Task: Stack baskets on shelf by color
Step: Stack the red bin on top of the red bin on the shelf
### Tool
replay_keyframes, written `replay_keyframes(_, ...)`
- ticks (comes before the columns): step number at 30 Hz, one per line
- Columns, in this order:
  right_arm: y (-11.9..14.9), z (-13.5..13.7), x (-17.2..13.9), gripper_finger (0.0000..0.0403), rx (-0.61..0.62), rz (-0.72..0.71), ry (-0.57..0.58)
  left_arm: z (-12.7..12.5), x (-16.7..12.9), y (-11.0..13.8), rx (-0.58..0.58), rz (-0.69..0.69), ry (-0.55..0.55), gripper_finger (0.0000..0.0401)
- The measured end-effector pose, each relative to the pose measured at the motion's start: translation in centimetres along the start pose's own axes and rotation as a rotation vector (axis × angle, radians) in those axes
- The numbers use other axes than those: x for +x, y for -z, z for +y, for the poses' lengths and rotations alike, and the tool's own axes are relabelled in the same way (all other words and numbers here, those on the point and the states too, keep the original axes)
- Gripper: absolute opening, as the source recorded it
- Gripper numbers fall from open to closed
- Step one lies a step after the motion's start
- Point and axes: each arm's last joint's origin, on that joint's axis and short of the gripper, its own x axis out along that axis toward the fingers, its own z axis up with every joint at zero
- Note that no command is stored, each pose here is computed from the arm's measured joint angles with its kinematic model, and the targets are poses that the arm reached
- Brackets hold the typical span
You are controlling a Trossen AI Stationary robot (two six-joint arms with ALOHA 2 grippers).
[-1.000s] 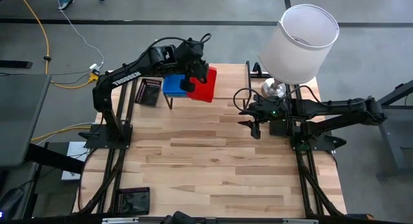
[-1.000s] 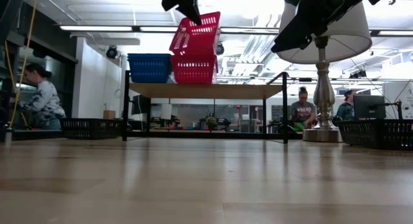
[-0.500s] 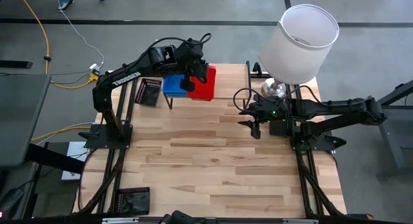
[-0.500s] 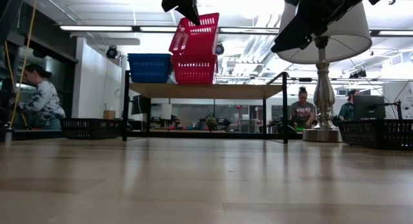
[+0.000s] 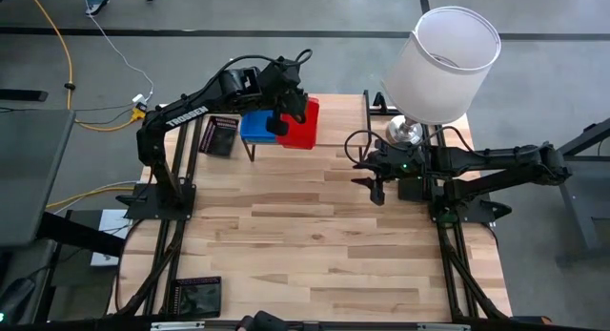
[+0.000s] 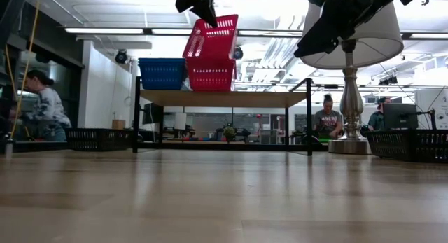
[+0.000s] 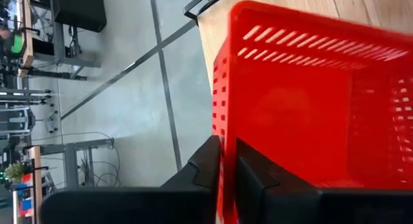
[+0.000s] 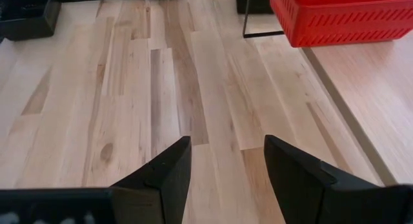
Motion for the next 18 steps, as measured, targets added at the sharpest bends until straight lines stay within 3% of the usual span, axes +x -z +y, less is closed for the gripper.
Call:
replay_keyframes(13,0.00,-0.01,0.00,0.0183,0.000,-0.001,0.003,0.04,0.00,-0.03,-0.021,-0.002,-0.005,0.0114)
replay_keyframes(18,-0.11,-0.01,0.00,0.0183,0.001,-0.011,0.003,0.59,-0.02,-0.27,-0.068,0.006,-0.088,0.0133)
